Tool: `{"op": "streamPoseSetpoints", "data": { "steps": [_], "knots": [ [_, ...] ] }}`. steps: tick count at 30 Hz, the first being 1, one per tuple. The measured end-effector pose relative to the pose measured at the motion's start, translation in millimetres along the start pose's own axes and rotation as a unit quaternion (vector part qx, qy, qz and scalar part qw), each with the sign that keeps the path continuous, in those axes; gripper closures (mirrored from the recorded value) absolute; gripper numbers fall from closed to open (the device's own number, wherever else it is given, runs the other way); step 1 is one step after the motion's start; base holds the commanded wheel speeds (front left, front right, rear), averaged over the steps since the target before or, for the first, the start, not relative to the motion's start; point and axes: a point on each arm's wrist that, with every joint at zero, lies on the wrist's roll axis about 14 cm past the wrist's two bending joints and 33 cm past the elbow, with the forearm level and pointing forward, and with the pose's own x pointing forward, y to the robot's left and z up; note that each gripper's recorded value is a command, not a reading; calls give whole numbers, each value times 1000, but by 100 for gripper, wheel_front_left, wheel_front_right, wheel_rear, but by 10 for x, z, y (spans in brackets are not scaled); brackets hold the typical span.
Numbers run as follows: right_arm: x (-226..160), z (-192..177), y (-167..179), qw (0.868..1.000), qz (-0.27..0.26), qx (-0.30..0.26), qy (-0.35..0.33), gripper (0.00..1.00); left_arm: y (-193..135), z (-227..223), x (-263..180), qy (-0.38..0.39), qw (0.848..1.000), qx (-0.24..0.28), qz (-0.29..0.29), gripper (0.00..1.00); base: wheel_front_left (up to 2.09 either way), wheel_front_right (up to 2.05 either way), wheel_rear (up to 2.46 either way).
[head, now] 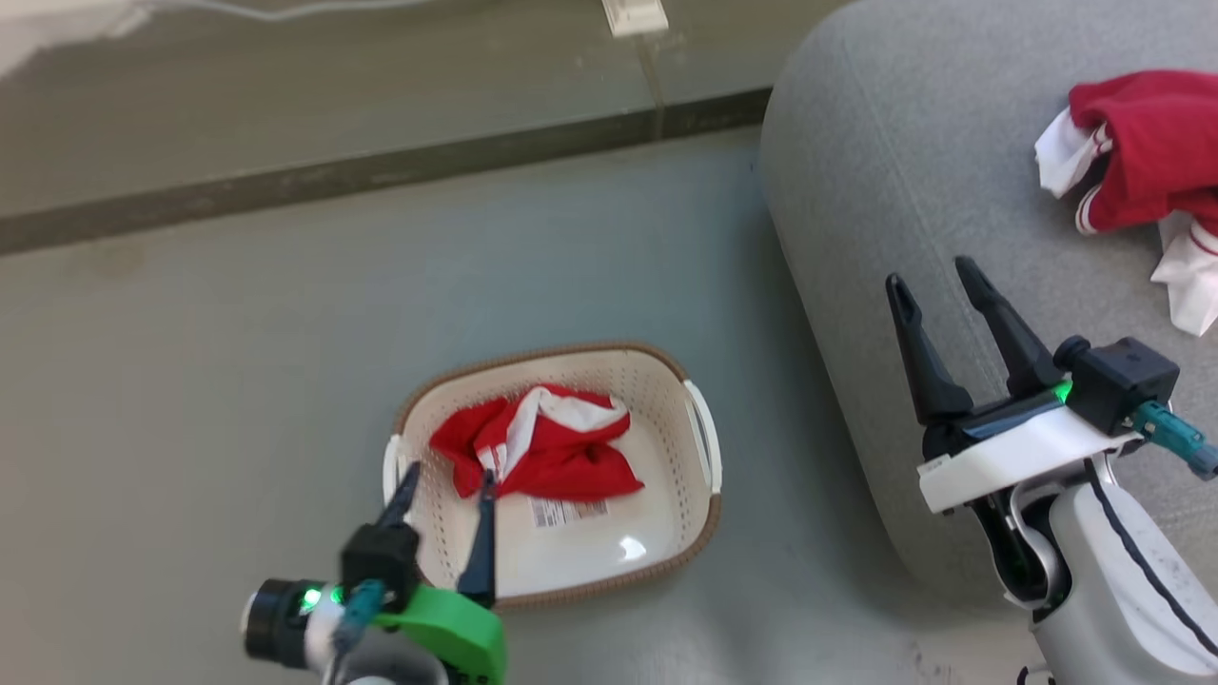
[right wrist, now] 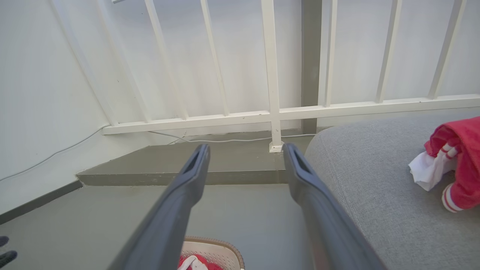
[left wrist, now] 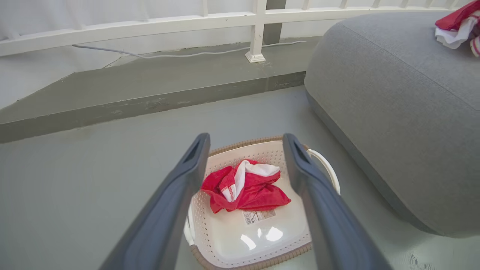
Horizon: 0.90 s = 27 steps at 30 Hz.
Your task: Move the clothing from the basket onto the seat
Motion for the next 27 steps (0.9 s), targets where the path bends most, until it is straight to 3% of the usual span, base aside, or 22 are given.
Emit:
{"op": "streamPoseSetpoints", "data": {
  "steps": [15,27],
  "knots": [
    [359,-125,-51,1000,10,20,2,0,-345,-924,427,152,983,34,-98,0,0,0,0],
    [559,-285,-168,999,1,44,8,0,-406,-1603,800,246,953,95,-152,0,0,0,0]
  ]
}}
